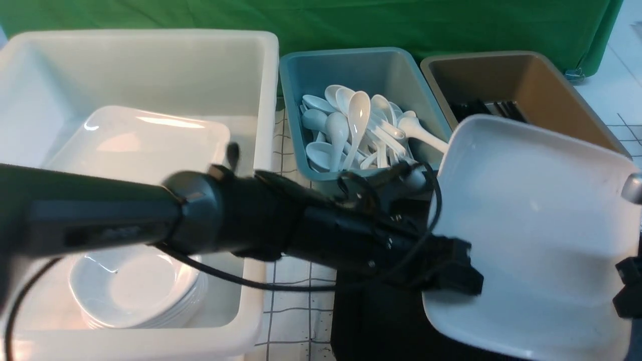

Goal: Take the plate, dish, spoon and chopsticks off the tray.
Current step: Use the left arm to put the plate into the large storage box on the left

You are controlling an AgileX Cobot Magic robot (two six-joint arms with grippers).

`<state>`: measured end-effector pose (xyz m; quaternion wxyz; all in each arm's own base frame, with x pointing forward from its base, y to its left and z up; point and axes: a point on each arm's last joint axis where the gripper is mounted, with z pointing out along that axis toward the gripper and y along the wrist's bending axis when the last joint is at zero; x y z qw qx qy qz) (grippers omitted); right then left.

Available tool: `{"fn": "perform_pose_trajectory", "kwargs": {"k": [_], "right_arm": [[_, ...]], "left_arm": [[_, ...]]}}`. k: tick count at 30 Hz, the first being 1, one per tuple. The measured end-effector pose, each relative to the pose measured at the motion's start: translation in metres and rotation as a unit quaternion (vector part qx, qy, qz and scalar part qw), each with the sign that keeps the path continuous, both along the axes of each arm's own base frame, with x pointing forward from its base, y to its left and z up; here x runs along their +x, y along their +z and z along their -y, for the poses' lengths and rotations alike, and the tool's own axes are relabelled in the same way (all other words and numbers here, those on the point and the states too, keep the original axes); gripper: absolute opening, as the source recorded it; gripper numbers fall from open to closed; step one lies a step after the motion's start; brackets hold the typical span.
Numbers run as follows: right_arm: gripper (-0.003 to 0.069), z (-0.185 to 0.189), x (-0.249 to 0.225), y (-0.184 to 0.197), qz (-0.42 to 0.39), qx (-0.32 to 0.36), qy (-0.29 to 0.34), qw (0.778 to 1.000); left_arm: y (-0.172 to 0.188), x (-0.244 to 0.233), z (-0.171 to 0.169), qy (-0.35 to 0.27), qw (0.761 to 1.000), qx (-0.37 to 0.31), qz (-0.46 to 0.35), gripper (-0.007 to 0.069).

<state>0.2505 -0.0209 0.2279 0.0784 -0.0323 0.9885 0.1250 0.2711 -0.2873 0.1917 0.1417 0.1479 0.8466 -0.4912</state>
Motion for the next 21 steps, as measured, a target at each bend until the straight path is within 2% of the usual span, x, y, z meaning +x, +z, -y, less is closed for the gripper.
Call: {"fn": "perform_pose_trajectory", "kwargs": {"k": [3, 7, 9, 12, 18, 21], "right_arm": [[0.0158, -0.007, -0.009, 0.019, 0.031, 0.014, -0.003, 0.999], [0.0228, -0.013, -0.021, 0.041, 0.071, 0.025, -0.005, 0.997], [0.0317, -0.018, -0.034, 0.060, 0.109, 0.031, -0.009, 0.994], [0.0376, -0.020, -0.045, 0.075, 0.148, 0.027, -0.014, 0.989], [0.0392, -0.023, -0.067, 0.098, 0.210, 0.016, -0.013, 0.978], [0.0393, -0.025, -0.079, 0.108, 0.239, 0.009, -0.011, 0.971]], "left_arm": [[0.018, 0.007, -0.014, 0.018, 1.000, -0.016, 0.002, 0.0075], [0.035, 0.013, -0.026, 0.038, 0.998, -0.039, -0.002, 0.0075], [0.046, 0.018, -0.034, 0.060, 0.996, -0.060, -0.010, 0.0075], [0.054, 0.023, -0.043, 0.076, 0.994, -0.080, -0.018, 0.0075], [0.070, 0.031, -0.064, 0.082, 0.989, -0.122, -0.024, 0.0075], [0.096, 0.043, -0.101, 0.093, 0.983, -0.160, 0.002, 0.0075]]}}
